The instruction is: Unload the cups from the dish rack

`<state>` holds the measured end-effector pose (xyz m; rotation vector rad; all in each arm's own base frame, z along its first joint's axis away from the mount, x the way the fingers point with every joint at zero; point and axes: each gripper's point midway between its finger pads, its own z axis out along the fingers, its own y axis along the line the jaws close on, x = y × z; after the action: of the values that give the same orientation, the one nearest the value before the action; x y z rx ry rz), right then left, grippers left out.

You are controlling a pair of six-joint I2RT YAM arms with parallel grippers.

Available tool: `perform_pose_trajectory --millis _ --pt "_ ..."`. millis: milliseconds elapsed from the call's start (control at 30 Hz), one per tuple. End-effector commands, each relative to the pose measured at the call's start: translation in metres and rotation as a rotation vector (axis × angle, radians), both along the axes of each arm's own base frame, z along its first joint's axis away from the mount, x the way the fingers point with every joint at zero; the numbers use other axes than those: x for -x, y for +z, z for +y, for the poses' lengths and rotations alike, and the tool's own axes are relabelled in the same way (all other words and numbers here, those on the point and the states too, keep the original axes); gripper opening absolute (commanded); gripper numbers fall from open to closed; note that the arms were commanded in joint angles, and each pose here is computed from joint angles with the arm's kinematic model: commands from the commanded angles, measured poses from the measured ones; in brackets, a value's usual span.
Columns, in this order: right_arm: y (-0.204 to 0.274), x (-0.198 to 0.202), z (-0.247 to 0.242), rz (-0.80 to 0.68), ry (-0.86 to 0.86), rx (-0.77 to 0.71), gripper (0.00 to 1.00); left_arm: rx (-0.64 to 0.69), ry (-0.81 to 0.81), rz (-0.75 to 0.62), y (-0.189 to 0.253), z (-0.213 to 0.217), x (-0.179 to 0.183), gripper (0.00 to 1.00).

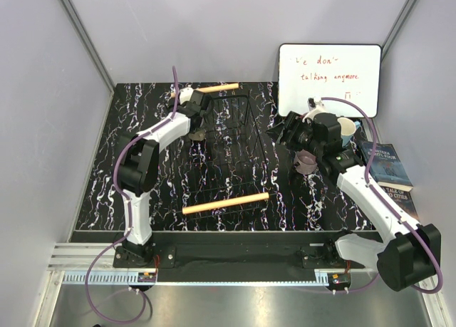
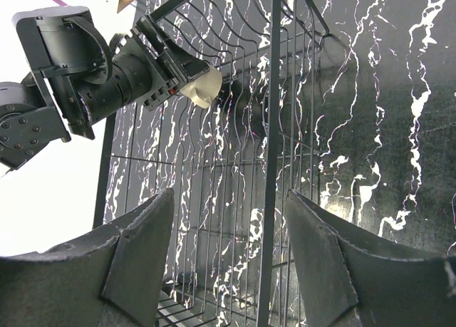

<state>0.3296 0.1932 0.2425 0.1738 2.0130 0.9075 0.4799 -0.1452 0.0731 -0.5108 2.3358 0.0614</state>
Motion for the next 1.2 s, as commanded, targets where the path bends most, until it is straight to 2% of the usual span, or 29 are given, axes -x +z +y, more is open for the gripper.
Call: perform_pose_trajectory --millis 0,33,233,333,533,700,833,867,933,967,1100,1167 --pt "0.019 -0.001 0.004 -0.061 0.008 -0.026 0.71 -0.001 -0.036 0.067 -0.012 -0.002 0.018 0.21" --pt "0.019 0.000 0.004 -0.063 0.010 -0.026 0.72 0.000 -0.039 0.062 -0.009 -0.003 0.018 0.00" --pt "0.024 0.002 0.004 -0.069 0.012 -0.036 0.71 0.015 -0.075 0.034 0.008 -0.008 0.017 0.00" --pt "0.030 0.004 0.003 -0.082 0.010 -0.038 0.71 0.046 -0.119 -0.008 0.033 -0.017 0.017 0.00" --pt "0.044 0.007 -0.002 -0.111 -0.001 -0.025 0.71 0.087 -0.232 -0.144 0.108 -0.038 0.018 0.00" --pt "0.049 0.012 -0.001 -0.111 0.010 -0.049 0.71 0.192 -0.318 -0.246 0.165 -0.052 0.034 0.00" --pt "0.053 0.018 0.002 -0.115 0.030 -0.075 0.71 0.350 -0.467 -0.363 0.205 -0.079 0.052 0.00" --pt "0.054 0.021 0.004 -0.113 0.042 -0.086 0.71 0.387 -0.489 -0.359 0.201 -0.084 0.060 0.00" --pt "0.058 0.024 0.005 -0.129 0.052 -0.107 0.71 0.493 -0.595 -0.435 0.229 -0.102 0.073 0.00" --pt "0.063 0.028 0.008 -0.135 0.070 -0.128 0.71 0.537 -0.606 -0.422 0.222 -0.105 0.079 0.00" --pt "0.080 0.040 0.017 -0.186 0.135 -0.206 0.71 0.762 -0.810 -0.534 0.248 -0.134 0.111 0.00" --pt "0.098 0.050 0.023 -0.240 0.190 -0.266 0.71 0.869 -0.831 -0.563 0.258 -0.138 0.123 0.00"
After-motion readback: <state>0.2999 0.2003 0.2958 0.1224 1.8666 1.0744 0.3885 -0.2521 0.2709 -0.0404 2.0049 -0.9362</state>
